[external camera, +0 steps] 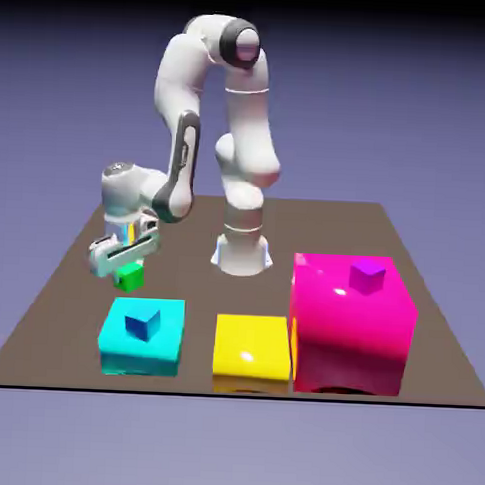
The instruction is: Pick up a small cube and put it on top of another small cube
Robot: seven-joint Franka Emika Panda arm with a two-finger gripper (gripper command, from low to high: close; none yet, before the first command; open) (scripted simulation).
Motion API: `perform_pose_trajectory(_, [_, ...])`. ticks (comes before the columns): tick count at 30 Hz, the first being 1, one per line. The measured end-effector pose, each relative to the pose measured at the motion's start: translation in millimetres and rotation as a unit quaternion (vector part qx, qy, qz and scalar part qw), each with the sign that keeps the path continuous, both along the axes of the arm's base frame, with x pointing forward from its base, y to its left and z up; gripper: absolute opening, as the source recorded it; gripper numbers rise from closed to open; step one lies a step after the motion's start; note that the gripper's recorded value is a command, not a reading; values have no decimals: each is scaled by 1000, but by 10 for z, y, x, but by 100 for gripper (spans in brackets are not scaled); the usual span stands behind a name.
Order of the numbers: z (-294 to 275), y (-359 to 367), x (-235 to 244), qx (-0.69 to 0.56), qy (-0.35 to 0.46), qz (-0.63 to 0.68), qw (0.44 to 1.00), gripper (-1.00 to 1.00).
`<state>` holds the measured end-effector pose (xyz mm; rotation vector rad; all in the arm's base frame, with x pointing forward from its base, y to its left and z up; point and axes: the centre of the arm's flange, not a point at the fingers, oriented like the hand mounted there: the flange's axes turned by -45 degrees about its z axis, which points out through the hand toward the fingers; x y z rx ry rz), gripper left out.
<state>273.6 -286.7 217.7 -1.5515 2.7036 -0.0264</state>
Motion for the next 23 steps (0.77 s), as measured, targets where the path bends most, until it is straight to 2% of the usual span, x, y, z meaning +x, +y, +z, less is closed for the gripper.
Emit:
perform_pose_trajectory(4, [590, -163, 541, -26, -23, 49, 998, -100])
perform_pose_trajectory(13, [1326, 720, 1951, 3, 0, 58, 998, -100])
perform_pose_trajectory(16, [1380, 925, 2113, 9, 10, 49, 999, -100])
perform_pose_trajectory(19, [846, 797, 2072, 8, 10, 36, 999, -100])
perform_pose_trajectory(20, [679, 817, 2069, 9, 10, 37, 999, 100])
perform_pose_trajectory(22, [678, 818, 2068, 9, 10, 37, 999, 100])
perform_pose_trajectory(23, [856, 802, 2074, 9, 11, 36, 999, 100])
